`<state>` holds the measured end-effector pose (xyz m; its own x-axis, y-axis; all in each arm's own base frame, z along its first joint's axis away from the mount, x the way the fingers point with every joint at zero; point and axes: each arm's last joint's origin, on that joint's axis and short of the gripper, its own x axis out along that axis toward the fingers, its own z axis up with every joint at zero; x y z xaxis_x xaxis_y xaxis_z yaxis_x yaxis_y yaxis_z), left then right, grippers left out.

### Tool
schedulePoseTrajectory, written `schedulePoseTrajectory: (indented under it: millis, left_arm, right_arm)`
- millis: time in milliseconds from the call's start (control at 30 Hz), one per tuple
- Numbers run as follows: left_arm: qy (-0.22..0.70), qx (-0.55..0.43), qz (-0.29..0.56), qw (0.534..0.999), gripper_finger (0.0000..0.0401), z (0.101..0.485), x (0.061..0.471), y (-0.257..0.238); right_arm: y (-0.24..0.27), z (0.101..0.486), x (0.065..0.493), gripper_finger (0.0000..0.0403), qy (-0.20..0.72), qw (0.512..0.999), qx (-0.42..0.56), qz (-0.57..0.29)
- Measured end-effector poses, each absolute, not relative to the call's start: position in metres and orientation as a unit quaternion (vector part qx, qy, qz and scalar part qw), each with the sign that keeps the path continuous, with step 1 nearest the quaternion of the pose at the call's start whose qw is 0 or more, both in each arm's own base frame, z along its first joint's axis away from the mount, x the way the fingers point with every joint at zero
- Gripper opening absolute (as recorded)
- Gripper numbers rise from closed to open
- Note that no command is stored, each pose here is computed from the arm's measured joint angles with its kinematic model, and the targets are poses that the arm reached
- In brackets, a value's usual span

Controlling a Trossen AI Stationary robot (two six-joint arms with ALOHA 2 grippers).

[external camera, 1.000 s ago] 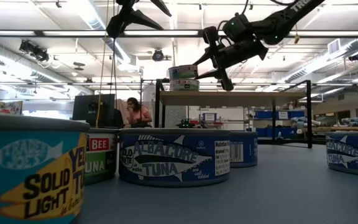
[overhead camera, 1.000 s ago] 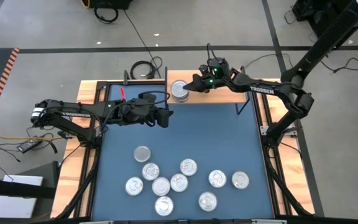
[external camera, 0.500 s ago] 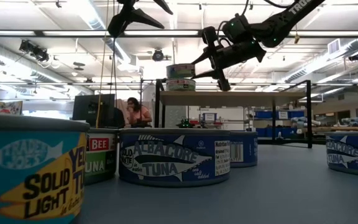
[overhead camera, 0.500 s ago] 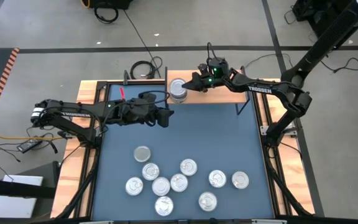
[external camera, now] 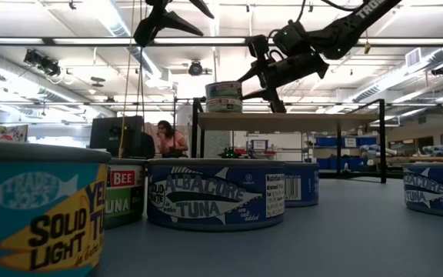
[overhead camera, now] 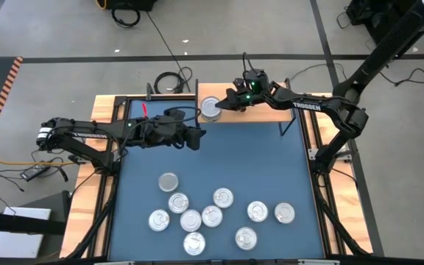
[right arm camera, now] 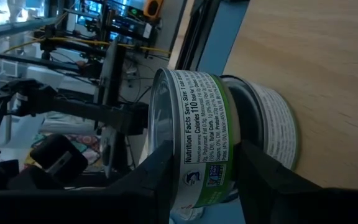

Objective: Stack canned seafood by type on shelf
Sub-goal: Stack the green tuna can on top of the green tuna can on the shelf

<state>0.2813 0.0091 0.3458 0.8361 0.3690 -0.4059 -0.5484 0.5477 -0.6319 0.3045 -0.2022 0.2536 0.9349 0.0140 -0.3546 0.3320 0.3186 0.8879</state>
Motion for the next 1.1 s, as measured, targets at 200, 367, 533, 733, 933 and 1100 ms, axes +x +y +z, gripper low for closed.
schedulePoseTrajectory:
  millis: [200,367,533,733,933,1100]
  left_arm:
    - [0.113,-0.396,0.263,0.872,0.0163,0.3458,0.2813,0.0092]
    - [0.113,-0.396,0.263,0.872,0.0163,0.3458,0.2813,0.0092]
    - [0.114,-0.396,0.263,0.872,0.0163,0.3458,0.2813,0.0091]
    - [0.114,-0.396,0.263,0.872,0.0163,0.3457,0.2812,0.0092]
    - [0.114,-0.395,0.263,0.873,0.0163,0.3457,0.2812,0.0091]
    - [0.117,-0.386,0.262,0.877,0.0163,0.3457,0.2812,0.0092]
  right_arm:
    - [-0.2014,0.2541,0.3055,0.0132,0.147,0.801,0.572,-0.104]
    - [-0.2016,0.2541,0.3053,0.0132,0.147,0.800,0.572,-0.105]
    - [-0.2018,0.2540,0.3053,0.0132,0.146,0.800,0.572,-0.108]
    - [-0.2038,0.2539,0.3040,0.0178,0.143,0.799,0.573,-0.113]
    - [-0.2083,0.2539,0.3008,0.0239,0.141,0.799,0.574,-0.115]
    - [-0.2090,0.2539,0.3001,0.0236,0.141,0.799,0.574,-0.112]
